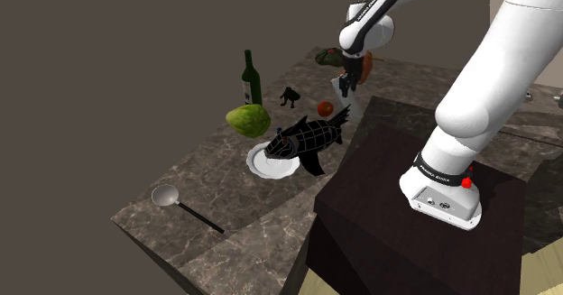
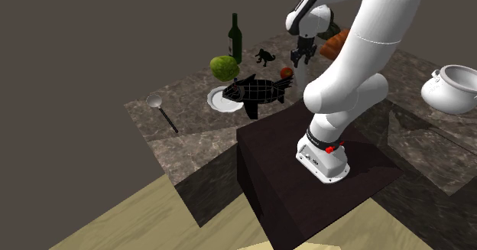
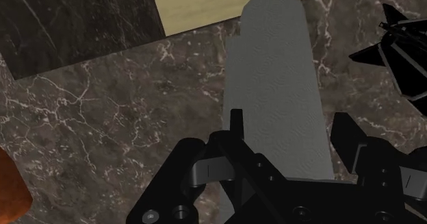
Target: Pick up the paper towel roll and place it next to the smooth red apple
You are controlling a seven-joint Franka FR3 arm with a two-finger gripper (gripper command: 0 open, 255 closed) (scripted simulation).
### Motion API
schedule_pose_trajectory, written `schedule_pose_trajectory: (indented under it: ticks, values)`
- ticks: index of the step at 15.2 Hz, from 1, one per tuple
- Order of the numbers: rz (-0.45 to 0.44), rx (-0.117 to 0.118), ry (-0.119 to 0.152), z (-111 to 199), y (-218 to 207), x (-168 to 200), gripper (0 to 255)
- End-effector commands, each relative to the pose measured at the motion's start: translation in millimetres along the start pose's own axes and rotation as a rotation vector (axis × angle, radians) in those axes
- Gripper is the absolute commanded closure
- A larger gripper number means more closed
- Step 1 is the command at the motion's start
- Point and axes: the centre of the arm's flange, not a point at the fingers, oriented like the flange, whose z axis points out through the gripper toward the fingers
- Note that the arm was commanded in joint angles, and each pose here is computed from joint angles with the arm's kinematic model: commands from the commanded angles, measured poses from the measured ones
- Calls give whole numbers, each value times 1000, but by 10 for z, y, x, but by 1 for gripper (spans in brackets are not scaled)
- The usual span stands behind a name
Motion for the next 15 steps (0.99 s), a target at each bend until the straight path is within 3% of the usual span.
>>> schedule_pose_trajectory:
  ticks: [1, 15]
  values:
    - [-1, 0, 0, -17, 174, 230, 255]
    - [-1, 0, 0, -60, 1307, 1689, 255]
